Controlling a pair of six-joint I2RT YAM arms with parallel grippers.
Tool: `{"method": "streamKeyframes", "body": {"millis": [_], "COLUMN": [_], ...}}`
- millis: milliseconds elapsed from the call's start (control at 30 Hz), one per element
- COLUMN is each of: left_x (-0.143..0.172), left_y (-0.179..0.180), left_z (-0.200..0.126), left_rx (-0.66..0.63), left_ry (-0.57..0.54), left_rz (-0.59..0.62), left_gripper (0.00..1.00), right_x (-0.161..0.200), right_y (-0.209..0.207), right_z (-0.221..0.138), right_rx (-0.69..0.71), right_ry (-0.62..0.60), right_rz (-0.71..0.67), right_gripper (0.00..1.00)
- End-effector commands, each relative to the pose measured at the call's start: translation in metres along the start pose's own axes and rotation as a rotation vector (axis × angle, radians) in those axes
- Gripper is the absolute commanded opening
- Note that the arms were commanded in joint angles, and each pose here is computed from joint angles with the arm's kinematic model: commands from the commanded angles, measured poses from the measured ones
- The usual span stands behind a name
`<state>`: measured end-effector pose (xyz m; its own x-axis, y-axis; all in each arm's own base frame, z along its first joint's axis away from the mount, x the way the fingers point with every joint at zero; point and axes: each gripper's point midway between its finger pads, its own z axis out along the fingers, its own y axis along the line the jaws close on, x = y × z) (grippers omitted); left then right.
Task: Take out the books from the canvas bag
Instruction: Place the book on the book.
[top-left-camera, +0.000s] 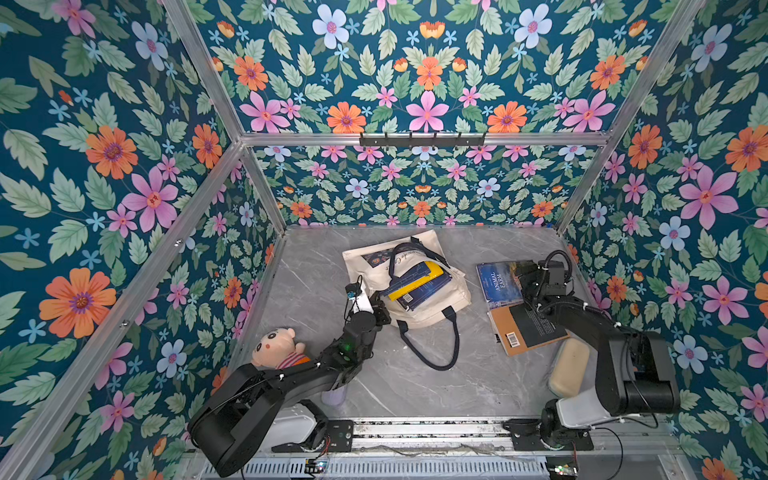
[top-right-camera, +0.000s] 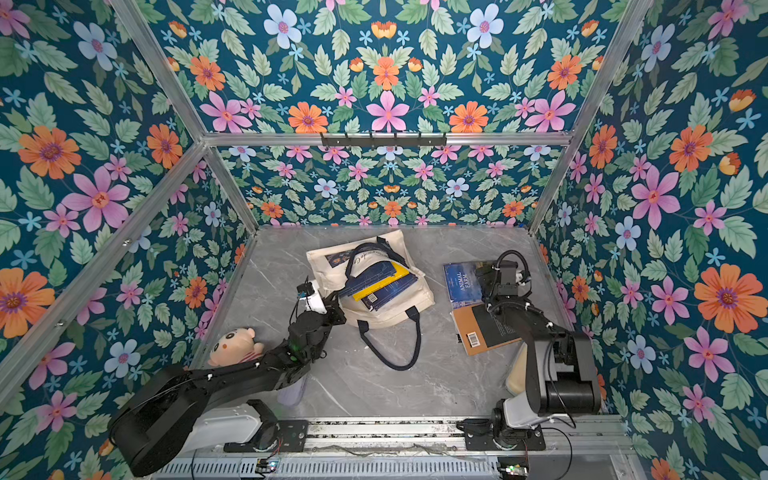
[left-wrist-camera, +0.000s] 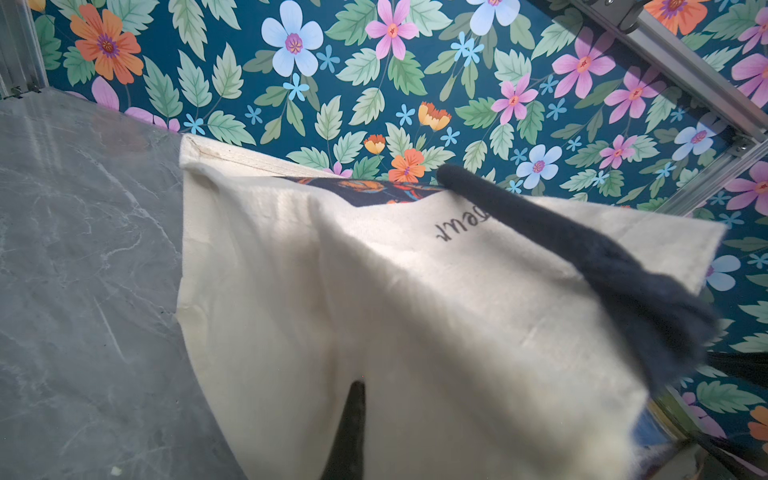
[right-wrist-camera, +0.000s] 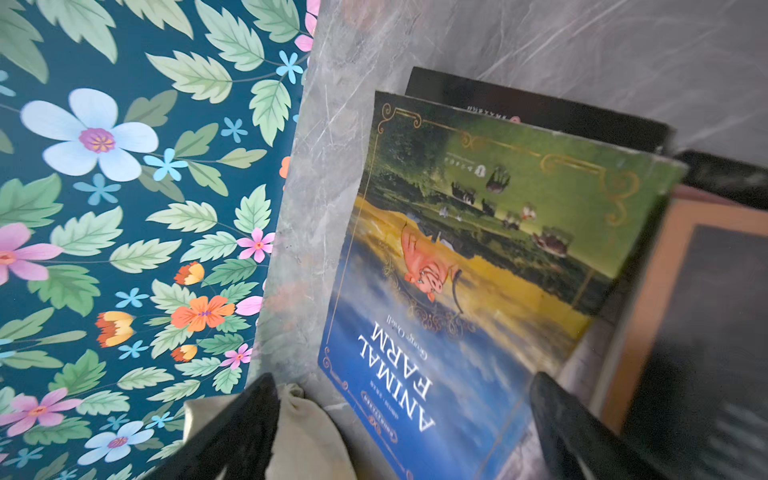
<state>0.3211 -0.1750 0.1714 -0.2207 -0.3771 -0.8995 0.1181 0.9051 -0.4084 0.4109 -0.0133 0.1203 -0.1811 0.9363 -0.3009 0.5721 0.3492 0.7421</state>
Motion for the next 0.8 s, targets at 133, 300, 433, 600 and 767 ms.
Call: {"method": "streamKeyframes", "body": {"millis": [133,300,433,600,767], "left_x": [-0.002,-0.002,-0.003,0.002,0.003], "left_y": [-0.004,-0.01,-0.016,-0.027,-0.033], "left_z": [0.001,-0.001,-0.004,-0.006,-0.007], "left_rx": [0.014,0.049,0.094,0.167,0.204], "left_ry": [0.001,0.007,0.003,0.018,0.024], "left_rz": [0.007,0.003,0.009,0.026,0.039], "left_gripper": [0.0,0.0,0.0,0.0,0.0], "right_x": [0.021,0.068,0.102,0.158,0.208], "right_y": [0.016,0.019,0.027,0.041,0.067], "right_z": [-0.038,-0.07,-0.102,-0.122,-0.133], "right_rx": [-0.027,-0.113,-0.189,-0.31,-0.424], "right_ry": [0.049,0.115,0.106,0.2,0.234], "right_rz": [-0.13,-0.211,-0.329,-0.408,-0.494], "right_gripper": [0.95,0.93,0.91,0.87,0.84]}}
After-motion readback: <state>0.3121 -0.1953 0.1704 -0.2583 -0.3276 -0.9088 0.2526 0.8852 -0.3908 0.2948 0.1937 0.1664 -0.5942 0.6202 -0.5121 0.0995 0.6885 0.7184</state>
